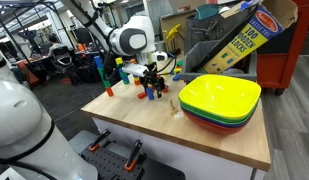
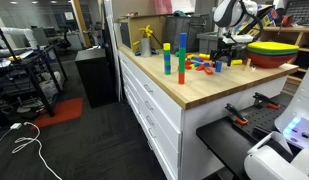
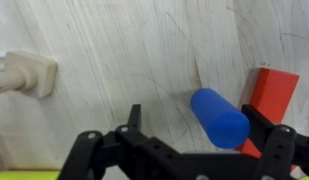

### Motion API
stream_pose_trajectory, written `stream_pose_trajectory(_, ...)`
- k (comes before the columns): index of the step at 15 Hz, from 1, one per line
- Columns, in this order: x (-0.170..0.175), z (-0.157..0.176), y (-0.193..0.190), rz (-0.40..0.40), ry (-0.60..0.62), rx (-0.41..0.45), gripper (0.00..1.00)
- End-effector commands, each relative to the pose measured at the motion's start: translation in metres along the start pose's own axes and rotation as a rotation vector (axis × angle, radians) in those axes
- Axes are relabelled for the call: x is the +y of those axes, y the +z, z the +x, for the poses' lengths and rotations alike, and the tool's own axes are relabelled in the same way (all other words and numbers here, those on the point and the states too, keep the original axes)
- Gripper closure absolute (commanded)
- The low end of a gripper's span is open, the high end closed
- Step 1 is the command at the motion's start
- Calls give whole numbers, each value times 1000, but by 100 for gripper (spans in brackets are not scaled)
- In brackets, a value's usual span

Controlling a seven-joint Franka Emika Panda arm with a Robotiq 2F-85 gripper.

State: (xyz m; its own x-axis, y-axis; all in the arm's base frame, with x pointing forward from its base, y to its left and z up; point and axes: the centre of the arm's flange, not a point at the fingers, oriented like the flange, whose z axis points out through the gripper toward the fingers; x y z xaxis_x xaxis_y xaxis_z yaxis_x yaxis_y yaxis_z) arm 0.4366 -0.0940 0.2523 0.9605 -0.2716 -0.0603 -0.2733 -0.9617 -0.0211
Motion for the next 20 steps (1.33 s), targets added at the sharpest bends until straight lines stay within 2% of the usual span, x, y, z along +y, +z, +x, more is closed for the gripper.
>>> stream_pose_trajectory(1,3,-18,-10,26,-12,35,0)
stream_pose_trajectory(5,-1,-19,-15,27,-21,41,0)
stream_pose_trajectory(6,-2,-19,-16,28,-20,43,25)
stream_pose_trajectory(8,-3,-17,-18,27,-25,46,34)
stream_pose_trajectory(15,-5,-16,-19,25,-30,46,88)
stream_pose_trajectory(16,-5,-16,-19,24,-30,47,92)
stream_pose_trajectory(20,-4,-19,-28,20,-24,57,92)
